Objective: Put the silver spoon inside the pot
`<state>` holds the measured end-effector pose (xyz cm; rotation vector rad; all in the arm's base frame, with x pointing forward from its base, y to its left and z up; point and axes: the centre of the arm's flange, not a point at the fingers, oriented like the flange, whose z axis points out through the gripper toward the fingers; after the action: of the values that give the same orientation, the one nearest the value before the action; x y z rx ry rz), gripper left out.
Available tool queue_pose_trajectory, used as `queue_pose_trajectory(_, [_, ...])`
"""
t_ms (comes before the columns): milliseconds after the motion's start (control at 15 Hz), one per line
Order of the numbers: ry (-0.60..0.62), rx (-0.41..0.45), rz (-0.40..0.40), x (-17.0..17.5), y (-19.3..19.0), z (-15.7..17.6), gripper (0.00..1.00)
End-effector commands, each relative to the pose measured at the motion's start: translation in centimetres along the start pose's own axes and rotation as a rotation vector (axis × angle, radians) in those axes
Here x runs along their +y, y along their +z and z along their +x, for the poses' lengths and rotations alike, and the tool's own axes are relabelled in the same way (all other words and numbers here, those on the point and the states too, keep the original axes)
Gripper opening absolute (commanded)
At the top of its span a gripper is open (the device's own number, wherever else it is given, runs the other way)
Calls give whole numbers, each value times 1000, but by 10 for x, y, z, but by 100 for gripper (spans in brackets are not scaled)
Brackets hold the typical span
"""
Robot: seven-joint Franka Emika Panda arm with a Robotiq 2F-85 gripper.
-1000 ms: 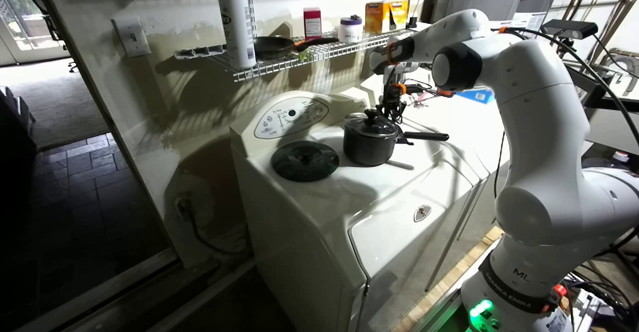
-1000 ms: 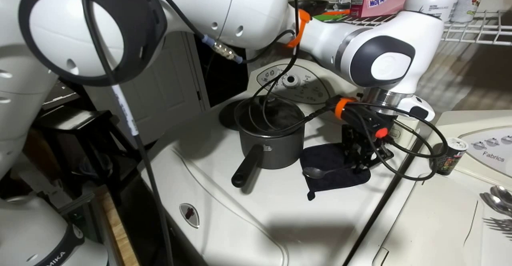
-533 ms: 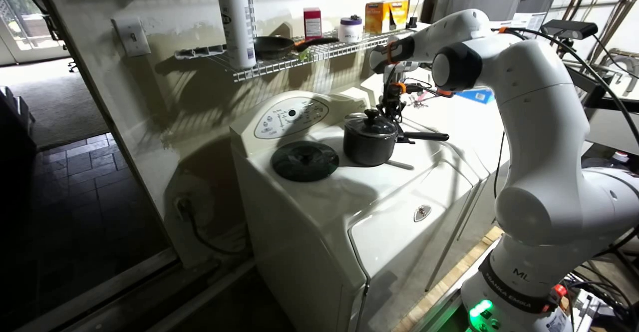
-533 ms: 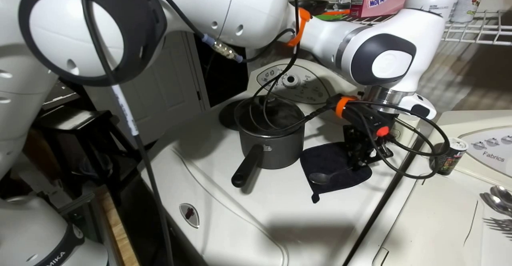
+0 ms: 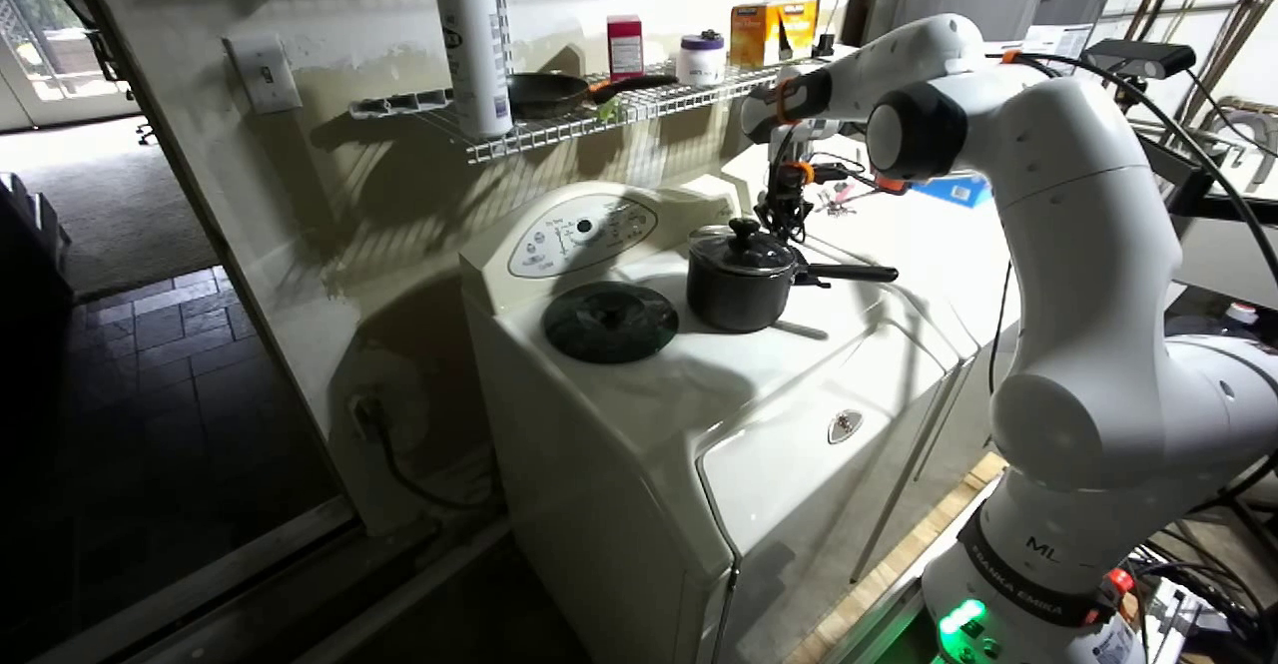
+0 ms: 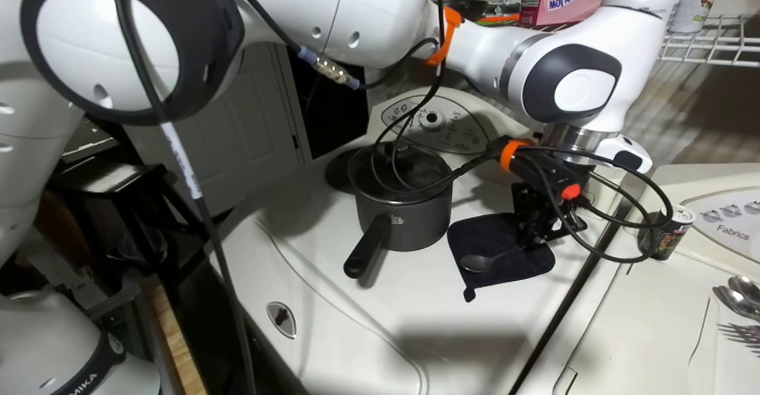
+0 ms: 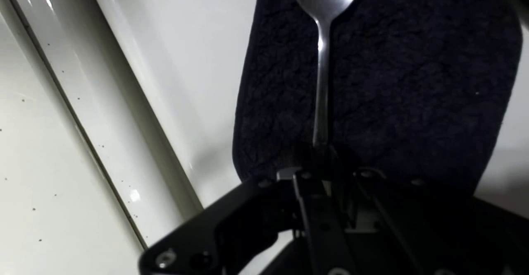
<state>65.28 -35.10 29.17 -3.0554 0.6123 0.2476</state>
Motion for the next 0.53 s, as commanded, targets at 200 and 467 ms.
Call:
queue_pose_trajectory(200, [35,64,35,7,-50,-29,4])
queue_pose_trajectory(467, [90,117,52,3,-75,-52,4])
